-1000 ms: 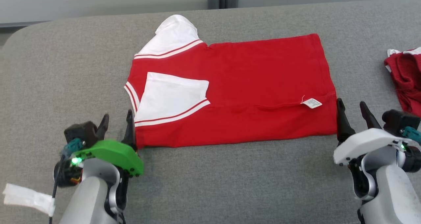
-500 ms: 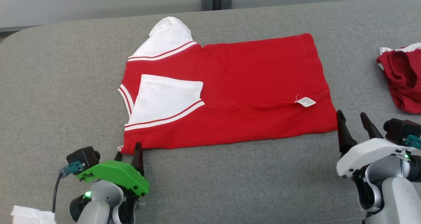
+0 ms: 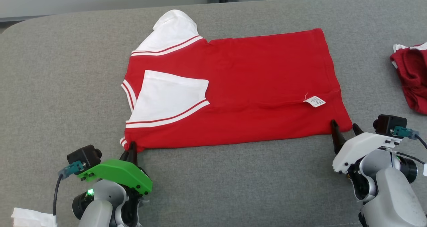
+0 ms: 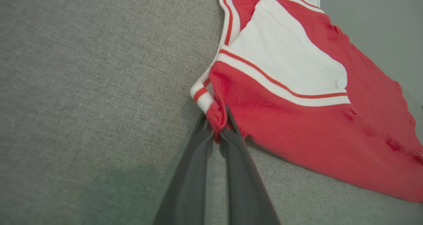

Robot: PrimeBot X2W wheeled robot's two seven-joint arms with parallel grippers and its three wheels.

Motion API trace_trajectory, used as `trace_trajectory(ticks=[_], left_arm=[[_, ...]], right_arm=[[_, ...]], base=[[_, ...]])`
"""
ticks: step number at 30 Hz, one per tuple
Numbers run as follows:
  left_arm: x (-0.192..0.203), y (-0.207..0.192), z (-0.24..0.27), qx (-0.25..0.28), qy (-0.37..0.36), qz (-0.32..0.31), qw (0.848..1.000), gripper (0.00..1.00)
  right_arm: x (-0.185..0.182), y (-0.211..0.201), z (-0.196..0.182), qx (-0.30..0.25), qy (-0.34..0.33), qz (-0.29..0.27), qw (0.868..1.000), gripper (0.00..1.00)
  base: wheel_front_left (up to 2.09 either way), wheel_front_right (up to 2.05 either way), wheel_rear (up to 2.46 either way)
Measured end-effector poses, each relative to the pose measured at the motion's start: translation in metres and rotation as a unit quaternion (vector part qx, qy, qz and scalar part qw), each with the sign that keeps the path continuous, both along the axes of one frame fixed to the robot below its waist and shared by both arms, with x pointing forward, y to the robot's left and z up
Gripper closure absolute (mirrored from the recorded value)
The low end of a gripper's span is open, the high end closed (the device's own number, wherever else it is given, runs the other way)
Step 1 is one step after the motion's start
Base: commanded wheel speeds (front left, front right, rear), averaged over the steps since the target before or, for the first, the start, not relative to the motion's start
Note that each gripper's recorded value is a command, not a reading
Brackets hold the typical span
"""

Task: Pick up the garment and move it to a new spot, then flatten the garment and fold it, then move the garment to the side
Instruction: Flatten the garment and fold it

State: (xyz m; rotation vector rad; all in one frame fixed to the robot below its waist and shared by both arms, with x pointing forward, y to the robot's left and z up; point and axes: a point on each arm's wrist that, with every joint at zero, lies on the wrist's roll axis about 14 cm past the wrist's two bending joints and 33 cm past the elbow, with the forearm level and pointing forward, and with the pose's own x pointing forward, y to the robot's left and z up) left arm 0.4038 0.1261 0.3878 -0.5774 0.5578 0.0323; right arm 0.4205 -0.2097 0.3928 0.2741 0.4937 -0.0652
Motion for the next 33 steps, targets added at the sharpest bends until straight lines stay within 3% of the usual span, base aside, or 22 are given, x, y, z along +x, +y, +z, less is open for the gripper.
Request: trace_trajectory(ticks=[4, 5, 6, 7, 13, 19, 25, 31, 32, 33], left_arm=[[0.0, 0.004, 0.004, 0.002, -0.009, 0.007, 1.0, 1.0], [0.0, 0.005, 0.005, 0.002, -0.013, 0.008, 1.0, 1.0], [0.001, 0.005, 0.008, 0.002, -0.019, 0.008, 1.0, 1.0], [0.002, 0.005, 0.011, 0.002, -0.026, 0.008, 1.0, 1.0], [0.006, 0.001, 0.043, 0.001, -0.079, 0.0, 0.997, 1.0], [-0.018, 0.008, 0.055, 0.008, -0.088, -0.002, 0.996, 1.0], [-0.063, 0.004, 0.032, 0.0, -0.025, -0.005, 1.0, 1.0], [-0.089, 0.0, 0.009, -0.009, 0.023, 0.002, 1.0, 1.0], [-0.09, 0.0, 0.006, -0.007, 0.028, 0.001, 1.0, 1.0], [-0.092, 0.0, 0.003, -0.004, 0.031, 0.001, 0.999, 1.0]], right_arm=[[0.006, 0.006, -0.011, 0.025, 0.018, -0.004, 1.0, 0.06], [0.008, 0.007, -0.011, 0.027, 0.017, -0.004, 0.999, 0.65], [0.011, 0.009, -0.01, 0.029, 0.014, -0.003, 0.999, 0.9], [0.013, 0.011, -0.008, 0.035, 0.008, -0.004, 0.999, 1.0], [0.019, 0.011, 0.017, 0.049, -0.044, -0.014, 0.998, 1.0], [-0.01, 0.005, 0.027, 0.048, -0.061, -0.018, 0.997, 1.0], [-0.057, -0.009, 0.012, 0.044, -0.027, -0.035, 0.998, 1.0], [-0.078, -0.015, 0.002, 0.056, -0.01, -0.05, 0.997, 1.0], [-0.078, -0.015, 0.002, 0.056, -0.009, -0.05, 0.997, 0.95], [-0.079, -0.015, 0.001, 0.056, -0.008, -0.051, 0.997, 0.67]], base=[[0.0, 0.0, 0.0], [0.0, 0.0, 0.0], [0.0, 0.0, 0.0], [0.0, 0.0, 0.0], [0.0, 0.0, 0.0], [0.0, 0.0, 0.0], [0.0, 0.0, 0.0], [0.0, 0.0, 0.0], [0.0, 0.0, 0.0], [0.0, 0.0, 0.0]])
